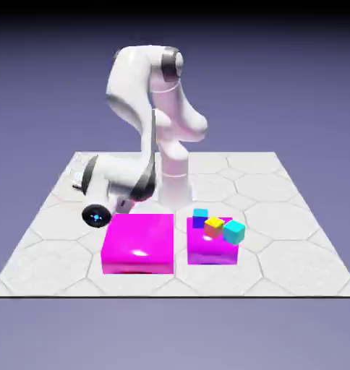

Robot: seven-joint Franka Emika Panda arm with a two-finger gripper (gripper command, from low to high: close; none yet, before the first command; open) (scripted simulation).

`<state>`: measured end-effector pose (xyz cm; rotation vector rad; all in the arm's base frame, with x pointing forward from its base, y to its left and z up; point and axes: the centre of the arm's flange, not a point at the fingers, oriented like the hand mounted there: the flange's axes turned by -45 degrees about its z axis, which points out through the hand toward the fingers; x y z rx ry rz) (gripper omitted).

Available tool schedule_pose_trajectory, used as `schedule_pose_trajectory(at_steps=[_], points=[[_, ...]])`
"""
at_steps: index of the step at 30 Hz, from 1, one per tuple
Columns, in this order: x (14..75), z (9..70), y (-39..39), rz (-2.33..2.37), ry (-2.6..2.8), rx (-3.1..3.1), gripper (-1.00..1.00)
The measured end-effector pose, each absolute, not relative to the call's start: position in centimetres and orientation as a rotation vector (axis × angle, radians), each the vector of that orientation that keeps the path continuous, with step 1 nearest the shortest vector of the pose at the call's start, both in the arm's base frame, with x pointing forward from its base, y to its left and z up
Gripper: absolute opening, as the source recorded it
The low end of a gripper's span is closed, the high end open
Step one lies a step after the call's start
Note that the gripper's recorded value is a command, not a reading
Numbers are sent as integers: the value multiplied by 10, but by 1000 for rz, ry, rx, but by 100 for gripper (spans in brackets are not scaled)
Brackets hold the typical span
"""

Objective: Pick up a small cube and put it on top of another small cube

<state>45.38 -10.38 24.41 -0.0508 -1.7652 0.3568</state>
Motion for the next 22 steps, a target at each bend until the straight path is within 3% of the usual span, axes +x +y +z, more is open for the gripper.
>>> schedule_pose_trajectory(at_steps=[7, 14, 15, 22], points=[[446, 214, 146, 376, -1729, 435, -100], [404, 185, 135, 376, -1724, 458, -100], [400, 183, 133, 376, -1724, 458, 100], [440, 211, 155, 375, -1724, 457, 100]])
